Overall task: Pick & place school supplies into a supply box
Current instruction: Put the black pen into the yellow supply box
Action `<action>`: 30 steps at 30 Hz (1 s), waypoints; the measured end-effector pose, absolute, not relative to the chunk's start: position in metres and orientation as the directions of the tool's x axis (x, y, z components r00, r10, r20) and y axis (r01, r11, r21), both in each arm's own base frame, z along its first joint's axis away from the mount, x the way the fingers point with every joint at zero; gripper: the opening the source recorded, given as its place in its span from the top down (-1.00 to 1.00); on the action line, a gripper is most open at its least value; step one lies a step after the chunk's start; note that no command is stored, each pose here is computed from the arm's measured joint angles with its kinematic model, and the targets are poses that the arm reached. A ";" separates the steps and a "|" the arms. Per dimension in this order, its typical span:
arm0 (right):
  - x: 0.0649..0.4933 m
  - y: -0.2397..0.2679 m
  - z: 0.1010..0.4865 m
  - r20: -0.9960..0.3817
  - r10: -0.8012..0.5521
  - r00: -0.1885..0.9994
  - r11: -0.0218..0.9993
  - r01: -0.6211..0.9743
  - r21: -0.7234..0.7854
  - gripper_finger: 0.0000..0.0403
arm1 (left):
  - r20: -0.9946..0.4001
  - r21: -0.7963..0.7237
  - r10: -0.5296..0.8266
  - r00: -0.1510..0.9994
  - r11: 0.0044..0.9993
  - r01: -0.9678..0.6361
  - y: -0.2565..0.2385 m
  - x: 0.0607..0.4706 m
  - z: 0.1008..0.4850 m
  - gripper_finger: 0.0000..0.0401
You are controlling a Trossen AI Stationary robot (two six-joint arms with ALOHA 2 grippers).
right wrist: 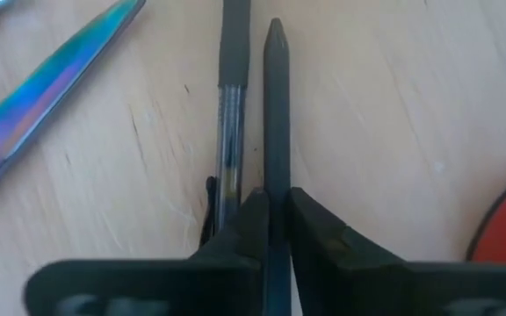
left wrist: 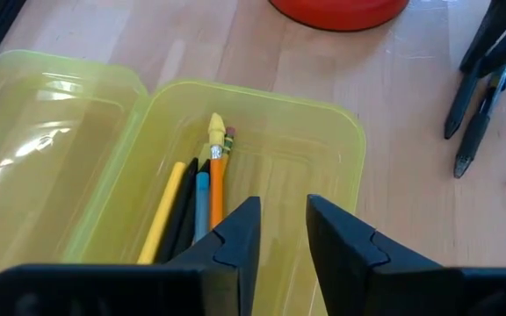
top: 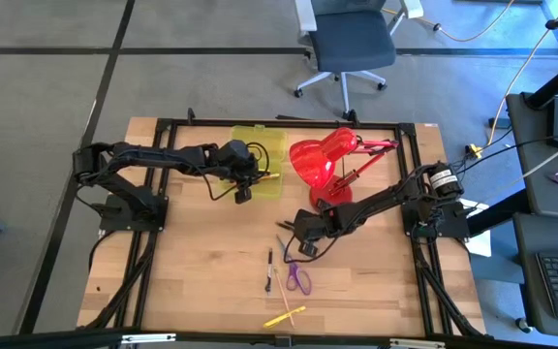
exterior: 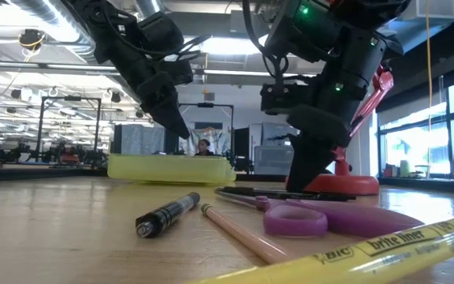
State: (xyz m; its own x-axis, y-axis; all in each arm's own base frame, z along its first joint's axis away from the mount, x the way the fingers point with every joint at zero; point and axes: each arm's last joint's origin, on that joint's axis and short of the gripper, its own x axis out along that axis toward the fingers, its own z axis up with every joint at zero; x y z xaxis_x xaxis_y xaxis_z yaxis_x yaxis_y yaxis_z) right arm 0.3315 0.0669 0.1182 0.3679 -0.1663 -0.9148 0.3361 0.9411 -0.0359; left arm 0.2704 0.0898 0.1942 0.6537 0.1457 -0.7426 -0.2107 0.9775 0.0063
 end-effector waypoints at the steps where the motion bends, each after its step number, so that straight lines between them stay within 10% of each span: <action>1: 0.332 0.067 0.118 -0.914 -0.171 0.369 0.941 0.335 -0.041 0.84 | -0.743 0.006 0.146 0.654 0.977 -0.211 0.090 0.270 0.194 0.55; 19: 0.316 0.061 0.158 -0.880 -0.255 0.401 0.937 0.328 -0.122 0.80 | -0.474 -0.076 0.026 0.880 0.995 -0.070 0.078 0.275 0.184 0.55; 30: 0.344 0.067 0.203 -0.614 -0.172 0.770 0.985 0.151 -0.087 0.80 | -0.211 -0.123 -0.111 0.971 0.989 0.087 0.048 0.260 0.170 0.56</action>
State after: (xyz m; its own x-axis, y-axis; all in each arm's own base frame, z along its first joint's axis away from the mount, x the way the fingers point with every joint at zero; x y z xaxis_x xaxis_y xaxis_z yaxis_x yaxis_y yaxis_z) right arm 0.3438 0.0673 0.2028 0.7704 -0.1724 -0.6138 0.1507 0.9847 -0.0874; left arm 0.2596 0.0480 0.1699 0.9710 -0.1114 -0.2115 0.0867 0.9886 -0.1228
